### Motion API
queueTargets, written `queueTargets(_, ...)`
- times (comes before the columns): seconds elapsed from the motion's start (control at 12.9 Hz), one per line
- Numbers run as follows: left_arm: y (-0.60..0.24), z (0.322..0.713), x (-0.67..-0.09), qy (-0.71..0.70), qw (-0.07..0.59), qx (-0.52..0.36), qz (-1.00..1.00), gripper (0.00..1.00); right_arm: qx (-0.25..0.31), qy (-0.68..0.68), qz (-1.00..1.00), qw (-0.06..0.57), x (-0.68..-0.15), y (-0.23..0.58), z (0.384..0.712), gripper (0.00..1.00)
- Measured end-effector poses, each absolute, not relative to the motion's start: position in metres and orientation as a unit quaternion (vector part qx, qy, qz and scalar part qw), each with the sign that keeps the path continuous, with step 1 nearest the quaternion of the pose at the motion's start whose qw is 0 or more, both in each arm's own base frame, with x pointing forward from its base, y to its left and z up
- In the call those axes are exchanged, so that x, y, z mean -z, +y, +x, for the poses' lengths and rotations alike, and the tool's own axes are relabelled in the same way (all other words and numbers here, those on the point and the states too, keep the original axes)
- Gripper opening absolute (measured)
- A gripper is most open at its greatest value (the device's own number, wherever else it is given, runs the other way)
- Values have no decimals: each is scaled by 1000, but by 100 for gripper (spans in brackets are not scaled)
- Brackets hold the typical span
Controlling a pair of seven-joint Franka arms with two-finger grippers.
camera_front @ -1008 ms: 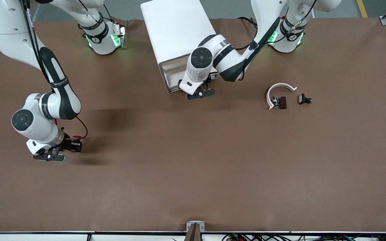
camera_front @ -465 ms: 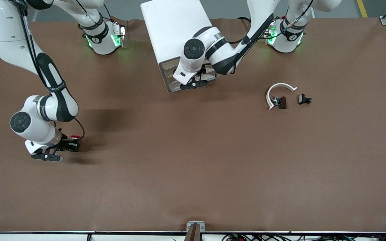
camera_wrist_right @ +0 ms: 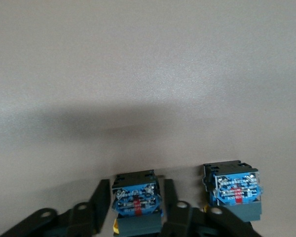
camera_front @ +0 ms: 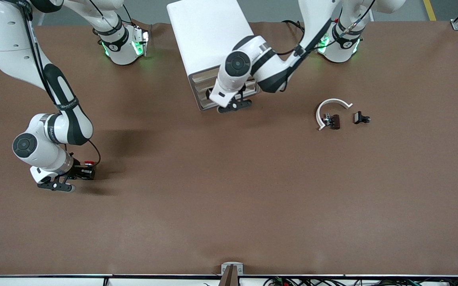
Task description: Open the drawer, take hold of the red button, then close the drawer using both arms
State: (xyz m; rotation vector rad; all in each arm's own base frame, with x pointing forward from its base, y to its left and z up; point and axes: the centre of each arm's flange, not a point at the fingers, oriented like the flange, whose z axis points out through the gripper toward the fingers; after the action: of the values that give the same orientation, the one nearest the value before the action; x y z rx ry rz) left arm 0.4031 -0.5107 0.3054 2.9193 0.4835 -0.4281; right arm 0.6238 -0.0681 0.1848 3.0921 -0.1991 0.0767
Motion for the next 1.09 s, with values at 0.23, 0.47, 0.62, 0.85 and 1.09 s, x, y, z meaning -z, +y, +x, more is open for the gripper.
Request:
queueTargets(0.23, -444, 495, -335, 204, 89, 81, 972, 100, -12, -60, 998, 19, -190, -61, 628, 90)
queueTargets(0.47, -377, 561, -358, 227, 72, 15, 971, 100, 32, -50, 998, 16, -238, -47, 651, 100)
queueTargets(0.62, -335, 595, -374, 247, 66, -20, 967, 100, 47, -43, 998, 16, -303, -35, 671, 100)
queueTargets(0.85, -271, 633, -412, 270, 57, -39, 960, 100, 54, -40, 998, 18, -389, -28, 682, 100)
queueTargets(1.09, -220, 648, -459, 261, 31, -31, 964, 100, 66, -29, 997, 22, -440, -10, 677, 100)
